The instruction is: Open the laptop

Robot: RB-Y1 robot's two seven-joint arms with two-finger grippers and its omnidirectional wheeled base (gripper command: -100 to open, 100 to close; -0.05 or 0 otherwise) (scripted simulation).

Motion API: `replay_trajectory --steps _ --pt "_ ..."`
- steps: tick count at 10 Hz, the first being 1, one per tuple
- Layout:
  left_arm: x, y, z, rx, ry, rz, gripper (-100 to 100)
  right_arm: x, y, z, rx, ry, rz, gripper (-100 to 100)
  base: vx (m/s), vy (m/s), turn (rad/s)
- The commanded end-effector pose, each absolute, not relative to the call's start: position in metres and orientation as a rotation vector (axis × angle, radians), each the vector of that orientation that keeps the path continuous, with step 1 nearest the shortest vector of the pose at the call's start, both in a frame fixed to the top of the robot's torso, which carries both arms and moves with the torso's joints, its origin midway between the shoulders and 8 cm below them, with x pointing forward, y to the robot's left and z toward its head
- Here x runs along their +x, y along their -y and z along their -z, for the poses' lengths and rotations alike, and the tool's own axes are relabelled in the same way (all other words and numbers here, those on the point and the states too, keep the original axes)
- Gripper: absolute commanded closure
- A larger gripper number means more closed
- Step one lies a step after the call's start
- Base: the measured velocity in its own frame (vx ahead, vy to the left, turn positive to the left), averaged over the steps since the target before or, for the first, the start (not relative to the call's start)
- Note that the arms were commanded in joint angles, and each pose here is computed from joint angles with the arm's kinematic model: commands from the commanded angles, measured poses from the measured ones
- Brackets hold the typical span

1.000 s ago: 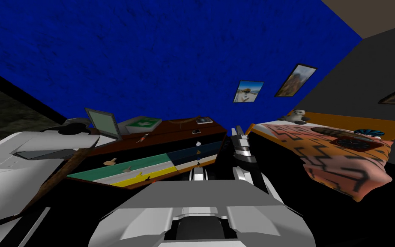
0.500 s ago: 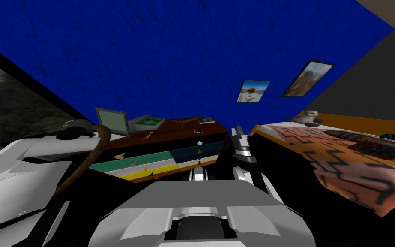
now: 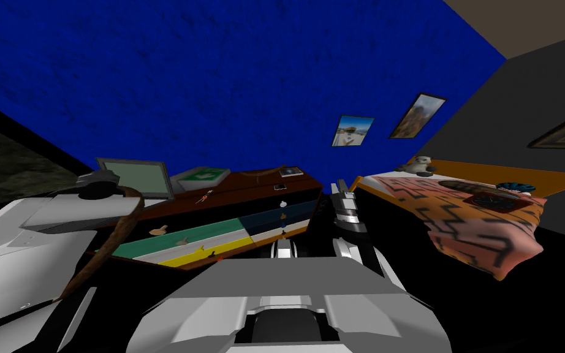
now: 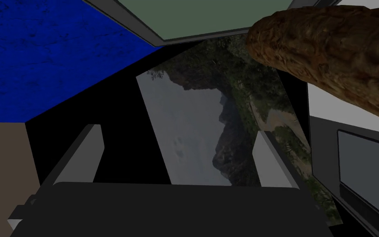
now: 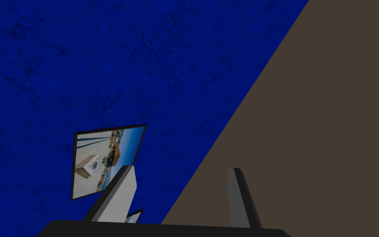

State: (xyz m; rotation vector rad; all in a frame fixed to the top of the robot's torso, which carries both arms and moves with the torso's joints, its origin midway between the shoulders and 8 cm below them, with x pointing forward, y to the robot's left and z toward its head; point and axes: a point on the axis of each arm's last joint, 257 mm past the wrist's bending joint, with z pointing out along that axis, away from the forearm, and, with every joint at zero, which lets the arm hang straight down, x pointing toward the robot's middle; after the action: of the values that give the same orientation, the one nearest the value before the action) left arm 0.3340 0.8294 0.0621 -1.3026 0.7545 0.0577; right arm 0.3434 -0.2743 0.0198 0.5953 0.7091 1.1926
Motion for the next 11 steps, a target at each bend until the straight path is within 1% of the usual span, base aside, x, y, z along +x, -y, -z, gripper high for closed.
replay_trajectory --steps 1,11 --pt "0.317 -0.842 -0.062 -1.321 -0.744 -0.149 -100 0.343 0.274 -0.020 0.595 -0.709 -1.193 0 -0.002 0.003 -0.164" --pt "0.241 -0.884 -0.057 -1.393 -0.694 -0.512 -100 0.343 0.274 -0.020 0.595 -0.709 -1.193 0 -0.003 0.003 -0.151"
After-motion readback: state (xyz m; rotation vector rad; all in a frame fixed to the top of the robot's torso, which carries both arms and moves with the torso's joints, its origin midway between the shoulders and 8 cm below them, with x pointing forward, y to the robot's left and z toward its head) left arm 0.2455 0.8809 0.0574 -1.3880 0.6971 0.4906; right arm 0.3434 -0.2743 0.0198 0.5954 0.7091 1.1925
